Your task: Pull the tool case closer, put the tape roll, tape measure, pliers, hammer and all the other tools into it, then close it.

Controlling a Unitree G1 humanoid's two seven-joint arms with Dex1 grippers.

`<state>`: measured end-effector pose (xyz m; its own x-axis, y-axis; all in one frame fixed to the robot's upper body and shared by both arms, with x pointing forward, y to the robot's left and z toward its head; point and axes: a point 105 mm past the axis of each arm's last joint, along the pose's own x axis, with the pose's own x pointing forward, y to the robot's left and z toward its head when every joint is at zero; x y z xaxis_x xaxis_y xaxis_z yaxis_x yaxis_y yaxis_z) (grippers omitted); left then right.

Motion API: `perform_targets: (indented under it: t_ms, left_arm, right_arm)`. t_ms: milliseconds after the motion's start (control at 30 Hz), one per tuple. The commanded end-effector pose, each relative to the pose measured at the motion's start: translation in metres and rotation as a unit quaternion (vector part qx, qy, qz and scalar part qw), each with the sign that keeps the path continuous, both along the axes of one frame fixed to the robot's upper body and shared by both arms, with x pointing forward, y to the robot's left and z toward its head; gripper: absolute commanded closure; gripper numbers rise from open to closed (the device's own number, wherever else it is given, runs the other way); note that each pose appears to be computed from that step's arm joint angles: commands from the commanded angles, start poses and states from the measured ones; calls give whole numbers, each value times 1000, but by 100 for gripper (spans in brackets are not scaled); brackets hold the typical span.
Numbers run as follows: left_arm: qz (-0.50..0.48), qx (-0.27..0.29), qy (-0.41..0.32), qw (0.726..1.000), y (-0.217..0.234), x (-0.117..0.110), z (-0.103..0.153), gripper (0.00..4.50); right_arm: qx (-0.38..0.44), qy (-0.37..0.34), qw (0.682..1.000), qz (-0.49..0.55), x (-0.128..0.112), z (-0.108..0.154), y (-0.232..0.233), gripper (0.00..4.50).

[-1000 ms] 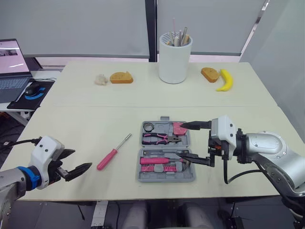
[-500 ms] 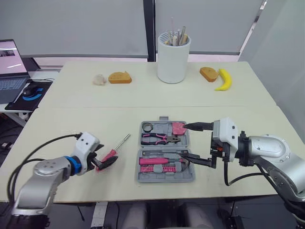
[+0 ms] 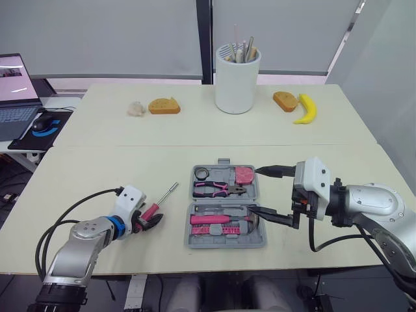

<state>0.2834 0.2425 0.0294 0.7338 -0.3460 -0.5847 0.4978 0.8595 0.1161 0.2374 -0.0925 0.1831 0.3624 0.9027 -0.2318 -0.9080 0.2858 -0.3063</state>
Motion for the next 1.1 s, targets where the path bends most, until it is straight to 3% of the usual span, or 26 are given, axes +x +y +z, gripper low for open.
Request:
perform_targets:
  t_ms: [33, 200, 267, 400, 567, 633, 800, 933, 1100]
  left_arm:
    - [-6, 0, -1, 1000, -4, 1, -2, 185]
    - [-13, -10, -7, 1000, -9, 4, -4, 340]
    - [-14, -12, -7, 1000, -10, 3, -5, 377]
    - [-24, -9, -15, 1000, -6, 0, 5, 377]
    - [-128, 39, -35, 990, -11, -9, 46, 377]
    - [-204, 62, -35, 976, -23, -18, 71, 377]
    - [-325, 81, -9, 942, -57, -41, 103, 377]
    - [-394, 72, -12, 916, -102, -45, 106, 377]
    - [-429, 54, 2, 902, -143, -47, 90, 377]
  right_arm:
    - [2, -29, 1000, 9, -4, 13, 2, 0]
    - [0, -31, 999, 9, -2, 13, 1, 0]
    - [-2, -32, 999, 6, -1, 13, 0, 0]
    - [-8, -33, 999, 3, -1, 14, -4, 0]
    - [-33, -21, 999, 4, -4, 9, -13, 0]
    - [-59, -18, 998, 1, -2, 3, -22, 0]
    - [-86, -18, 996, -12, 5, -3, -36, 0]
    - [-112, 6, 994, 1, -2, -15, -40, 0]
    - [-124, 18, 992, -6, -5, -21, -45, 0]
